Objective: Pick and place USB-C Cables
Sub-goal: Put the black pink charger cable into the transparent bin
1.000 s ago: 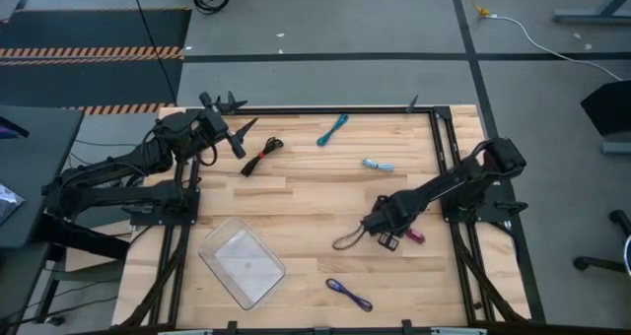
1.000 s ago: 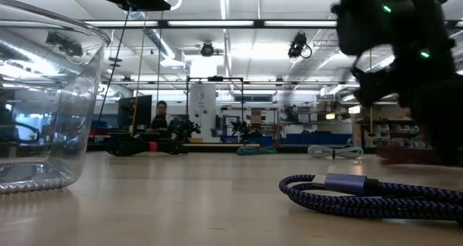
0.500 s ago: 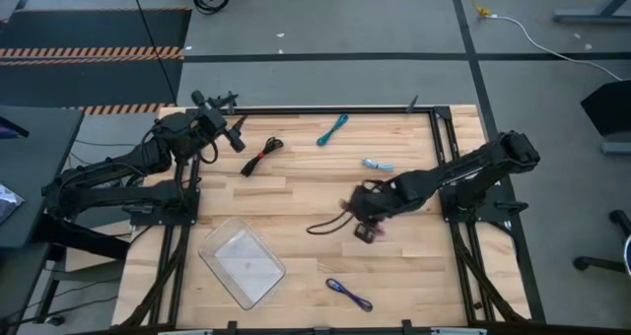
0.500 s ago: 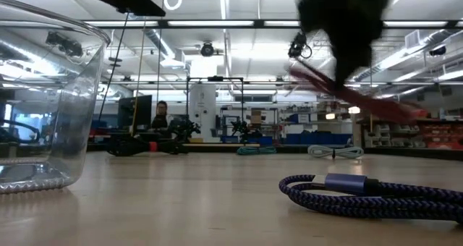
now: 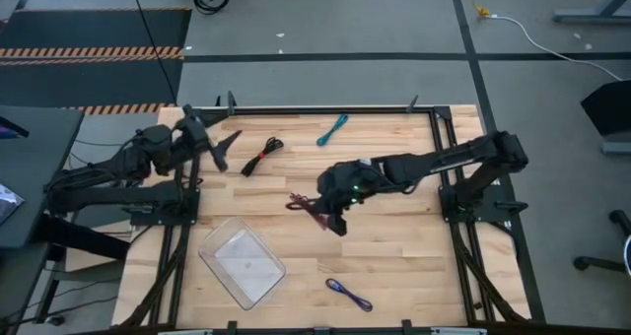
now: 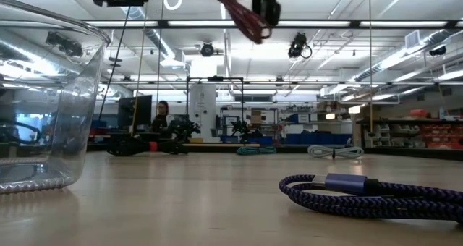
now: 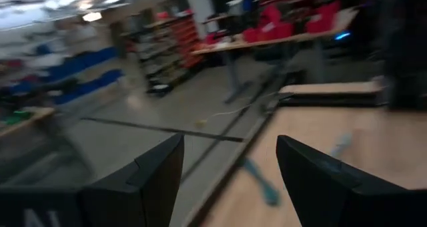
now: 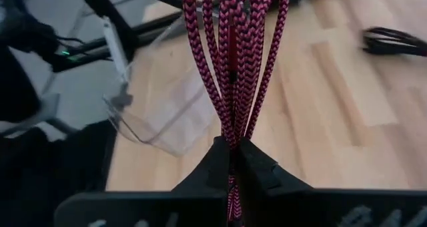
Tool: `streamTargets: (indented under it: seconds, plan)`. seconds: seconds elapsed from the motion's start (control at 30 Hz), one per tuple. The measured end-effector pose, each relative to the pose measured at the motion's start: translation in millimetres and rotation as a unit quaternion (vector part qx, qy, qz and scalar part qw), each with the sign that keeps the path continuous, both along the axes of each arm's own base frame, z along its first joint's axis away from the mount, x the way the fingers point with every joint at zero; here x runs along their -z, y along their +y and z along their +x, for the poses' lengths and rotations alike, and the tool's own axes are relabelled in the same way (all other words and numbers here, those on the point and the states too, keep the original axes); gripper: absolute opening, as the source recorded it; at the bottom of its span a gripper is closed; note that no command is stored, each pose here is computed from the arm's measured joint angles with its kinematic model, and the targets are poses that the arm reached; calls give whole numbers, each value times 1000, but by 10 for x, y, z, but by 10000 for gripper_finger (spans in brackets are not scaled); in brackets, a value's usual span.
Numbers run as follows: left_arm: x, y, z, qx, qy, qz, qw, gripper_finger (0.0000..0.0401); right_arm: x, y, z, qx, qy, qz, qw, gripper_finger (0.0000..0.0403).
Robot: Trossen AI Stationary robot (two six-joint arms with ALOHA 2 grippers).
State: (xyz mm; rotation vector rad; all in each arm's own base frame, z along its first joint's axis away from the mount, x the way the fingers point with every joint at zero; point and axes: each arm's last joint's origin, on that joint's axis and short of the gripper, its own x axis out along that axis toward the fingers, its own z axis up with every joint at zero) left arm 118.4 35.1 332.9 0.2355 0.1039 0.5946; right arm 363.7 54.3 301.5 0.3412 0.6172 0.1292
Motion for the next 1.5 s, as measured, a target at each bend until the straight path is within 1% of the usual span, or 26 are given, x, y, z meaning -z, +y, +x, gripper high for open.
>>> streamTargets:
  seconds: [0.13, 0.23, 0.3, 0.37, 0.47, 0.53, 0.57, 0.63, 0.7, 0.77, 0.83, 0.9, 0.97, 1.1, 1.27, 1.43, 1.5]
  plan:
    - [13, -112, 1, 96, -5, -26, 995, 247, 109, -6, 206, -49, -40, 39, 997, 12]
    - [43, -205, 26, 185, 4, -50, 981, 247, 161, 15, 283, -78, -63, 32, 994, 12]
    - [72, -273, 50, 248, 18, -63, 966, 247, 187, 7, 300, -86, -68, 12, 994, 12]
    - [81, -333, 60, 295, 25, -67, 953, 247, 195, -14, 308, -80, -75, -21, 994, 12]
    - [75, -400, 65, 331, 23, -68, 941, 247, 174, -53, 330, -60, -103, -110, 987, 12]
    - [64, -438, 84, 345, 17, -71, 936, 247, 137, -78, 351, -35, -126, -176, 976, 12]
    - [59, -457, 93, 351, 13, -77, 933, 247, 110, -82, 362, -24, -141, -200, 969, 12]
    - [51, -493, 141, 363, 8, -77, 929, 247, 63, -88, 378, -7, -163, -235, 958, 12]
    - [28, -530, 208, 371, -5, -74, 926, 247, 33, -100, 387, 14, -175, -250, 952, 12]
    - [32, -563, 301, 364, -12, -78, 928, 247, -1, -109, 398, 33, -189, -256, 947, 12]
    - [58, -582, 402, 338, -9, -76, 938, 247, -37, -116, 406, 41, -206, -261, 942, 12]
    - [100, -595, 504, 309, 1, -71, 948, 247, -56, -104, 408, 39, -215, -270, 938, 12]
    - [126, -606, 595, 296, 4, -60, 953, 247, -57, -86, 407, 35, -217, -273, 937, 12]
    - [114, -626, 713, 298, -20, -51, 953, 247, -48, -24, 397, 26, -214, -274, 937, 12]
    - [107, -630, 749, 295, -29, -48, 954, 247, -43, 73, 381, 21, -213, -287, 934, 12]
    - [128, -650, 840, 309, -35, -44, 949, 247, -46, 24, 389, 26, -212, -295, 932, 12]
    - [169, -657, 885, 309, -21, -37, 950, 247, -43, -20, 395, 29, -211, -294, 932, 12]
